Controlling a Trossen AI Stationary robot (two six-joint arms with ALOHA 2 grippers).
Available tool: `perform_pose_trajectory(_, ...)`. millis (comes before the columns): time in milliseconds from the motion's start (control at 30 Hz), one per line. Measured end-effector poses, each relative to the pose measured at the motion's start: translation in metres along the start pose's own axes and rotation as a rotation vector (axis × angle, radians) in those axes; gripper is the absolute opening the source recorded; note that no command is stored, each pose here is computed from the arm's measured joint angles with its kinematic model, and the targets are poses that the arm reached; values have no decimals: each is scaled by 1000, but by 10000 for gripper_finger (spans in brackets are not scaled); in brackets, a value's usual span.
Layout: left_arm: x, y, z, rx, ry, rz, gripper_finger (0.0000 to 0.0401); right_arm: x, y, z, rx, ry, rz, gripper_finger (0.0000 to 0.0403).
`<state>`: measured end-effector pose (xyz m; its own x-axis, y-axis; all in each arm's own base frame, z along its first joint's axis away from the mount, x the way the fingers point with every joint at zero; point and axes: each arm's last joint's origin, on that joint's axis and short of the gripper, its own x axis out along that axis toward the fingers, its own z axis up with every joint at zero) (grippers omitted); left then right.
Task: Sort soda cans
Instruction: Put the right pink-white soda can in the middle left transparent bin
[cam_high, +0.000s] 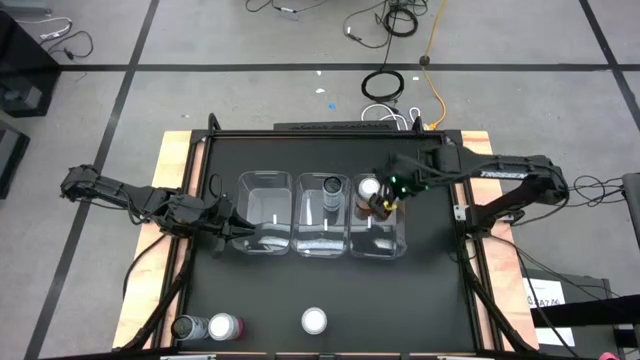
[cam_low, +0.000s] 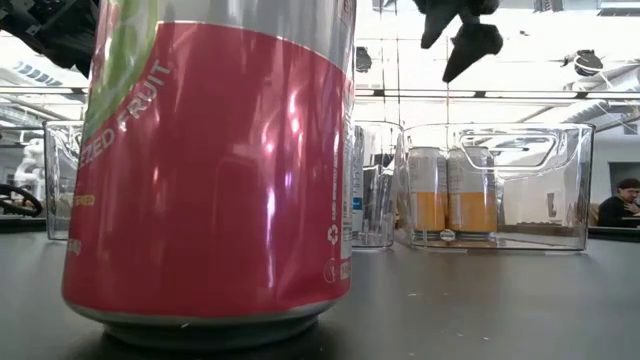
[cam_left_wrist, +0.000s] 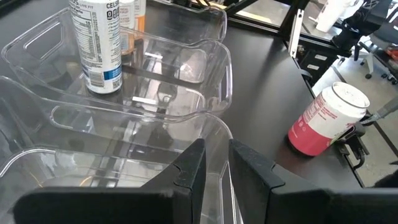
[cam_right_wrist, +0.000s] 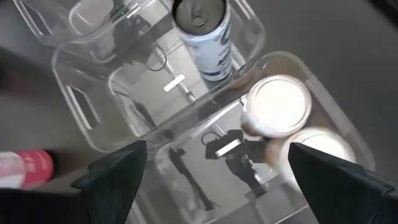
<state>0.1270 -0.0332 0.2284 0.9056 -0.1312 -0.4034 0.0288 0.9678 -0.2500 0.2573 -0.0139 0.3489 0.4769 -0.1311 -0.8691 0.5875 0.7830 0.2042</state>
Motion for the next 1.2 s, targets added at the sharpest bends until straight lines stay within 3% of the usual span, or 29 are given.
perform_pose_trajectory(267, 0, 1, 1, -2, -16, 35, 80, -11, 44, -39, 127, -29, 21, 384)
perform_pose_trajectory(467, 0, 1, 1, -1, -20, 46, 80, -16, 62, -63, 139, 1, 37, 384)
perform_pose_trajectory(767, 0, 1, 1, -3, -21, 47, 80, -11, 81, -87, 29, 83, 36, 384)
perform_pose_trajectory(1000, 0, 0, 6, -139, -84, 48, 80, -3, 93, -105, -44, 135, -2, 384)
perform_pose_trajectory(1200, -1, -1, 11, -151, -135, 43, 80, 1, 101, -115, -40, 151, -12, 384)
